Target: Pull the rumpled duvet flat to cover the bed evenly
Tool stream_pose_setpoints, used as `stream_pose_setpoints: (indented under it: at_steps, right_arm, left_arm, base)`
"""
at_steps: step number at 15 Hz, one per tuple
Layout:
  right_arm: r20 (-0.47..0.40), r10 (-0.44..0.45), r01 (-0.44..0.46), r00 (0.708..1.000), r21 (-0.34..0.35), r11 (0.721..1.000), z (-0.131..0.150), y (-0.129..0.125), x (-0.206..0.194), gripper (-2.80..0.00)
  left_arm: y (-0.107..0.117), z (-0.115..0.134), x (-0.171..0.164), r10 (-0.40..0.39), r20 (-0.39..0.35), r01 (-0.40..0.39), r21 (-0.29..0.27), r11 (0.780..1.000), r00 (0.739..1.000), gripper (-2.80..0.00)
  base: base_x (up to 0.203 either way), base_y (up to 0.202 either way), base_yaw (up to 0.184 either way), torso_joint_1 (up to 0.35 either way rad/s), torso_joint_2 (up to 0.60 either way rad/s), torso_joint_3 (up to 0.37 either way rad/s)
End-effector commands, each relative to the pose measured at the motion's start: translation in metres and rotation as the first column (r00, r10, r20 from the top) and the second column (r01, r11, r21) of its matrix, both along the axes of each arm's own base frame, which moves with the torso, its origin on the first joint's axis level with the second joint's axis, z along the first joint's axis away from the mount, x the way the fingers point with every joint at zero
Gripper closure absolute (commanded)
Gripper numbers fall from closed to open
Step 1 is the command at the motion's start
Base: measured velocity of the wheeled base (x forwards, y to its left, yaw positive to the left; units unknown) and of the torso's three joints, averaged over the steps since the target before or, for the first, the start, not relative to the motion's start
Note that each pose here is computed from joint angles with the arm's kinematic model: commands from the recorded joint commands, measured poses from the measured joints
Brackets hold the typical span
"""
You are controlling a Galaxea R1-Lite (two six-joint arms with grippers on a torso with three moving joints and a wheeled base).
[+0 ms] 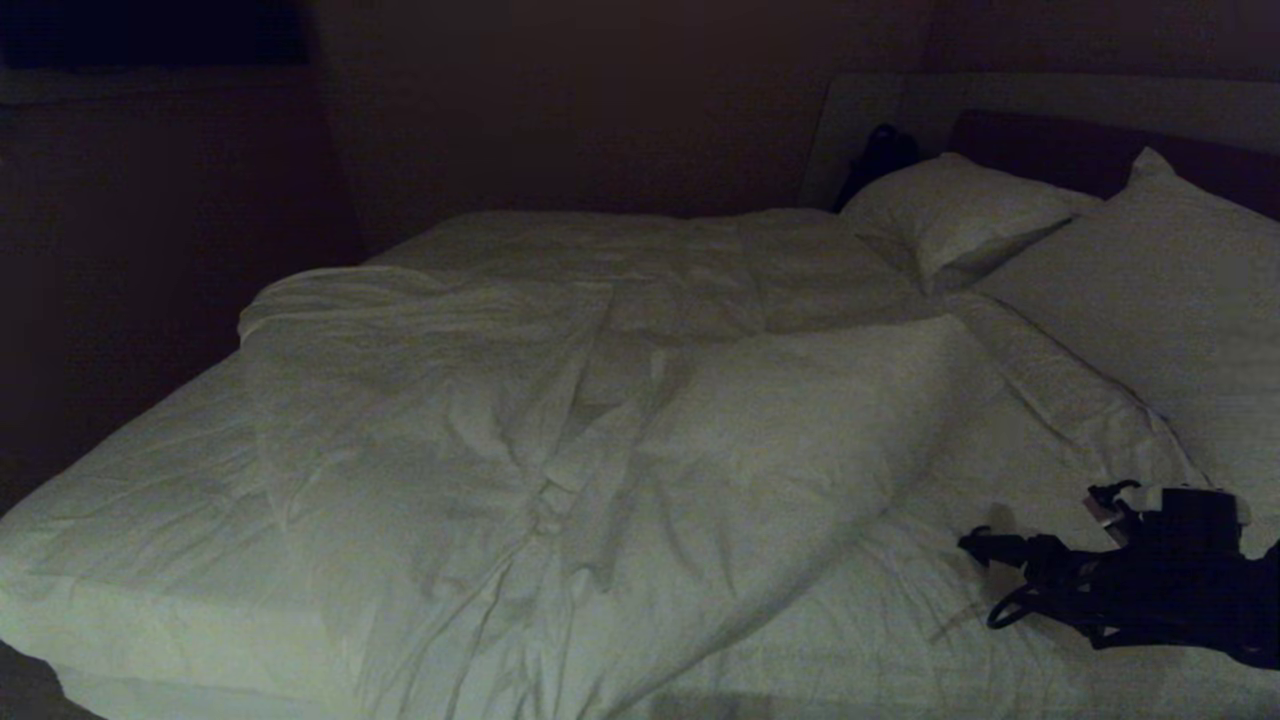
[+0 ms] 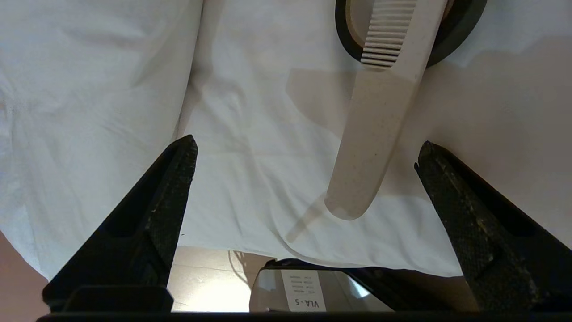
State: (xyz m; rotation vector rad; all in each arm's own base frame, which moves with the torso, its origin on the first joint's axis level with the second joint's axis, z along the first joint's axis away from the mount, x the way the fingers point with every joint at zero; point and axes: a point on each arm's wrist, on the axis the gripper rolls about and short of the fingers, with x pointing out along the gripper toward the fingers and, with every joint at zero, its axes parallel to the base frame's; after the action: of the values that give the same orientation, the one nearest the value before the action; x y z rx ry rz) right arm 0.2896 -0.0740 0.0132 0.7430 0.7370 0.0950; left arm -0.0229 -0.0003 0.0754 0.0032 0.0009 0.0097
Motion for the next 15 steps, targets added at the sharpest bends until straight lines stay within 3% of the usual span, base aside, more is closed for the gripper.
stream_pose_setpoints:
  at_steps: [1,15]
  right_arm:
    - [0.004,0.001,-0.001,1.000,0.003,1.000,0.0001,0.0000,0.0002,-2.80]
    - [0.007,0.001,-0.001,1.000,-0.012,1.000,-0.0009,0.0012,0.0101,-2.80]
  left_arm:
    - [0.0000,-0.0001,0.0001,0.001,-0.001,-0.001,0.000,1.000,1.000,0.00]
    - [0.0000,-0.0001,0.0001,0.001,-0.001,-0.001,0.000,1.000,1.000,0.00]
  base:
    - [0.000,0.000,0.000,0.000,0.00,0.000]
    - [0.000,0.000,0.000,0.000,0.00,0.000]
